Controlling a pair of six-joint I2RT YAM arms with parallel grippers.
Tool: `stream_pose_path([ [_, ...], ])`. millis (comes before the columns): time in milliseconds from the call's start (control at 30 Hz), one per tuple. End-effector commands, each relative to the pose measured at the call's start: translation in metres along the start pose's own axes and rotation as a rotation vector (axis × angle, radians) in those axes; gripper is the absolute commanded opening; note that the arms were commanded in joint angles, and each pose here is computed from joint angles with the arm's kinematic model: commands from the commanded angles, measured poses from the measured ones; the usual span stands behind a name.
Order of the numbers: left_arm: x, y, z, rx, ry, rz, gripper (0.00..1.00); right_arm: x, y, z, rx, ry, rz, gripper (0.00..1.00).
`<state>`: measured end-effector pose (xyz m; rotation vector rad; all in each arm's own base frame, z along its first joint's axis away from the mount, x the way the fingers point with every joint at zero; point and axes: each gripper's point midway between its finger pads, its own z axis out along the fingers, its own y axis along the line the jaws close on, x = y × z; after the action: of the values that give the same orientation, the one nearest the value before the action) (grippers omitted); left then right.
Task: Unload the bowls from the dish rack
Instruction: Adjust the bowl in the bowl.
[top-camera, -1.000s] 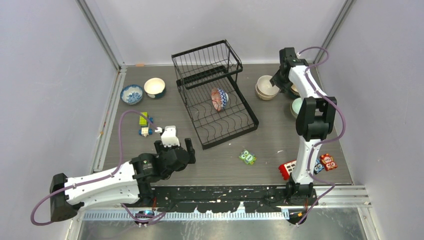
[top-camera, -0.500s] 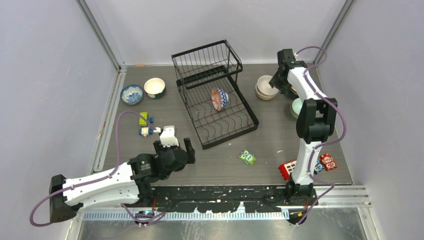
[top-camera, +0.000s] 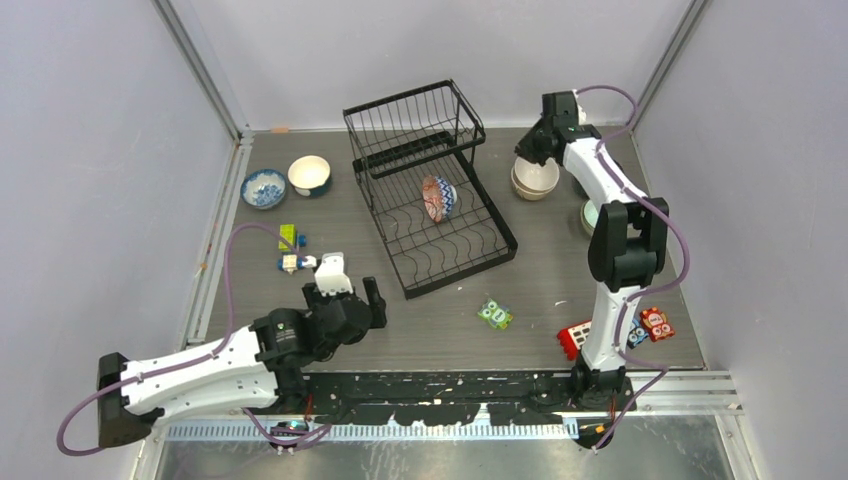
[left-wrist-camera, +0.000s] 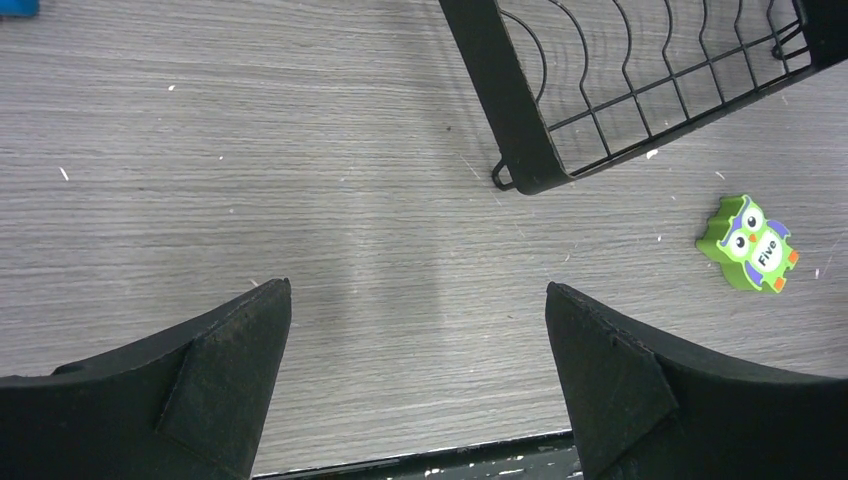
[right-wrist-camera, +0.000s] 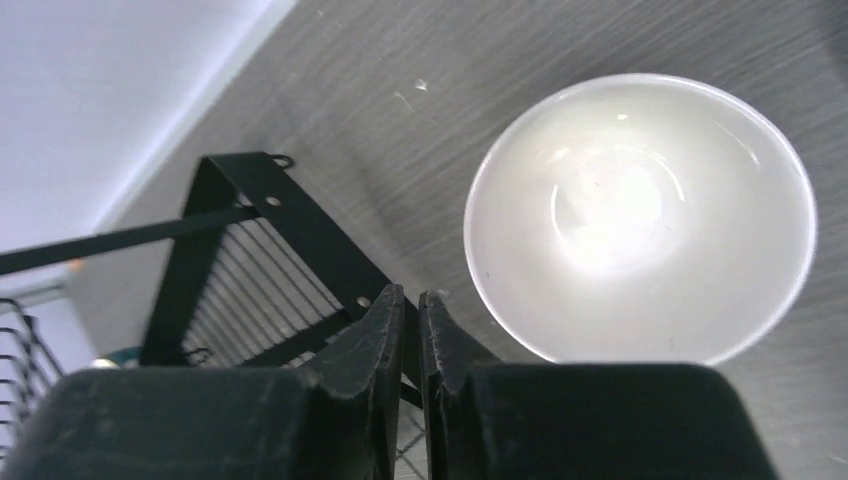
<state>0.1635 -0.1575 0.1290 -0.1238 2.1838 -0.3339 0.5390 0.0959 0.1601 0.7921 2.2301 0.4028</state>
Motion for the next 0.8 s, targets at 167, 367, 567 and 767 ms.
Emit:
stream_pose_path([
  [167,-0.011,0.006,-0.005,-0.013,-0.039,-0.04,1.0,-0.025,0.045,0.008,-0.324,0.04,0.285,0.08],
  [367,-0.009,0.004,-0.001,-0.02,-0.035,-0.03,1.0,-0.025,0.048,0.021,-0.409,0.089,0.361,0.06],
  [567,-0.008,0.0,0.002,-0.033,-0.028,-0.012,1.0,-0.022,0.033,0.031,-0.384,0.11,0.394,0.05],
  [767,-0.008,-0.002,0.003,-0.033,-0.026,-0.01,1.0,-0.01,0.016,0.042,-0.351,0.132,0.405,0.05],
])
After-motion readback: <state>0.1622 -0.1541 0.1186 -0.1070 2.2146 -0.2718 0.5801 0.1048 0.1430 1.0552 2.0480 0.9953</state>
